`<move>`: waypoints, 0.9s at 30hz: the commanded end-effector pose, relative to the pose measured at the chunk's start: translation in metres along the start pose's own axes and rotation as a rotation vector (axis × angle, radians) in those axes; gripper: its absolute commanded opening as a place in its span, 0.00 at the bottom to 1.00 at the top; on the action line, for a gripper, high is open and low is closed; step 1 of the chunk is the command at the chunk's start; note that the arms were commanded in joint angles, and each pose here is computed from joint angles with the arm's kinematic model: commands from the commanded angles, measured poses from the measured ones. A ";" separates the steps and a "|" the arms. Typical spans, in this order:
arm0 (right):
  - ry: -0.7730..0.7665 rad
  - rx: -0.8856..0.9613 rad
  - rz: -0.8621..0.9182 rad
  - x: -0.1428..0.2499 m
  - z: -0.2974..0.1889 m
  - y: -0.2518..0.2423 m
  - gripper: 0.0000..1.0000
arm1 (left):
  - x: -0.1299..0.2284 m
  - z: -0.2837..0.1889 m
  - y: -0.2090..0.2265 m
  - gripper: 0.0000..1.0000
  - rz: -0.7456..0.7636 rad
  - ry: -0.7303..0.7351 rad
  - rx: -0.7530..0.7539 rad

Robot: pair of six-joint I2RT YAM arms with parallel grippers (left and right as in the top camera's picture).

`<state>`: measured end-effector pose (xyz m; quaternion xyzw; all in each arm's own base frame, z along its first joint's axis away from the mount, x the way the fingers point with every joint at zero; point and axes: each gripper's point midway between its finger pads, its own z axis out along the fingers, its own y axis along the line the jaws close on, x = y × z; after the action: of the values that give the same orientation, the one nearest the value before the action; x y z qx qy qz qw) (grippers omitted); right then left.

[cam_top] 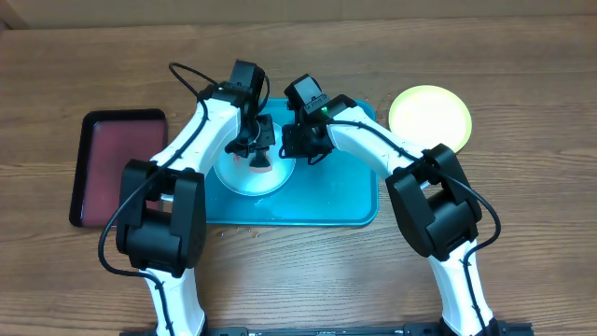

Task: Clean dirty plates on tray and stack at the side
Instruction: 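Hold the light-blue plate with the right gripper and scrub it with the sponge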

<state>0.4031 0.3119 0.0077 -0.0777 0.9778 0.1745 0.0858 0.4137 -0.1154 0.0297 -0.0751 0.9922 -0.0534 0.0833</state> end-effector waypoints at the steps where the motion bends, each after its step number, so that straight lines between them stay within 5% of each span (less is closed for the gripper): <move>1: 0.064 0.060 0.013 0.022 0.019 -0.016 0.04 | 0.006 0.002 0.007 0.22 0.014 0.010 -0.015; 4: 0.065 0.060 0.013 0.022 0.019 -0.016 0.04 | 0.006 0.003 0.007 0.11 0.014 0.008 -0.016; 10: 0.067 0.061 0.014 0.023 0.019 -0.016 0.04 | 0.001 0.002 0.016 0.04 0.010 -0.015 -0.056; 13: 0.068 0.061 0.014 0.023 0.019 -0.016 0.04 | -0.001 0.002 0.025 0.04 0.003 -0.025 -0.093; 21: 0.068 0.062 0.014 0.023 0.019 -0.017 0.04 | -0.010 -0.021 0.110 0.04 -0.013 -0.087 -0.512; 27: 0.067 0.061 0.014 0.022 0.019 -0.016 0.04 | -0.017 -0.023 0.115 0.04 -0.008 -0.110 -0.521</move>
<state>0.4009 0.3135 0.0079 -0.0784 0.9774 0.1788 0.0812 0.4059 -0.0188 0.0308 -0.1012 0.9776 0.1585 0.0946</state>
